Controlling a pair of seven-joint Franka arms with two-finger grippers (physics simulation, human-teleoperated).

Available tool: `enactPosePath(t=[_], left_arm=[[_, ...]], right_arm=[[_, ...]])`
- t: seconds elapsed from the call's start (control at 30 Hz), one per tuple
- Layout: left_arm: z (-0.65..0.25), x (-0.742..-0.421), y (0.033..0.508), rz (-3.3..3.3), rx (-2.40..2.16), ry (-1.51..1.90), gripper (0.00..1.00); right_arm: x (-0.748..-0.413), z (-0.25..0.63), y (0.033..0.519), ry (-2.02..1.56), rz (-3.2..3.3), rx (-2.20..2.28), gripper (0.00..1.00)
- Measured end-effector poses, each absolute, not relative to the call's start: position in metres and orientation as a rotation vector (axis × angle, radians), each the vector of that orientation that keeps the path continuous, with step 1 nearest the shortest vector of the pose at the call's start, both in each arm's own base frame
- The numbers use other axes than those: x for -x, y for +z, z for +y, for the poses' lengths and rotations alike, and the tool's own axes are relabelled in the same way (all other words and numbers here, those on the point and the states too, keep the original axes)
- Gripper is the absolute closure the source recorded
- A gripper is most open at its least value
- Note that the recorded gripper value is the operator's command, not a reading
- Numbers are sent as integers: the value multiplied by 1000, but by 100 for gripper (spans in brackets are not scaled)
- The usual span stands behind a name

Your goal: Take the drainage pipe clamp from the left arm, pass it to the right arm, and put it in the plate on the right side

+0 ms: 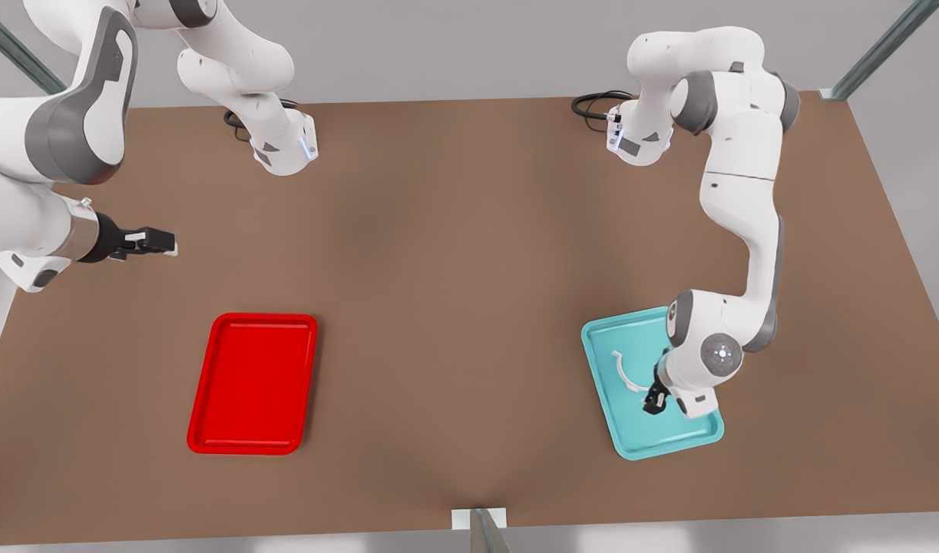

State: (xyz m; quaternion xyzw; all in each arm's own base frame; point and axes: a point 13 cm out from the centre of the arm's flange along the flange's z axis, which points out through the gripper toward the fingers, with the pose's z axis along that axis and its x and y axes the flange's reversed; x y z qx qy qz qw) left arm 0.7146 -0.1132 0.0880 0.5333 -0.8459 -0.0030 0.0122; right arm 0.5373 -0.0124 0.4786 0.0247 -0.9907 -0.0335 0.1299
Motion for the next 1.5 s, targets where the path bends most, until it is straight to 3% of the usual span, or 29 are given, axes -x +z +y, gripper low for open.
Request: enactPosePath(t=[0.43, 0.53, 0.67, 0.73, 0.93, 1.0, 1.37, 1.5], left_arm=[[-103, -697, 43, -2123, -2262, -46, 0], [-98, -696, 38, -2045, -2330, -55, 21], [-96, -695, 33, -1961, -2400, -62, 22], [-94, -695, 32, -1924, -2429, -63, 39], [-93, -695, 32, -1838, -2490, -66, 64], [-93, -695, 32, -1817, -2507, -66, 79], [-103, -704, 64, -1749, -2569, -27, 79], [-148, -737, 130, -1753, -2535, 95, 79]], right_arm=[[-533, -10, 472, -98, -2853, -81, 0], [-532, -10, 470, -100, -2848, -82, 0], [-531, -10, 469, -100, -2844, -84, 0], [-530, -9, 469, -101, -2842, -84, 0], [-527, -9, 465, -102, -2826, -84, 0], [-527, -9, 464, -103, -2823, -84, 0], [-525, -9, 463, -104, -2816, -85, 0], [-531, 8, 454, -105, -2804, -127, 0]])
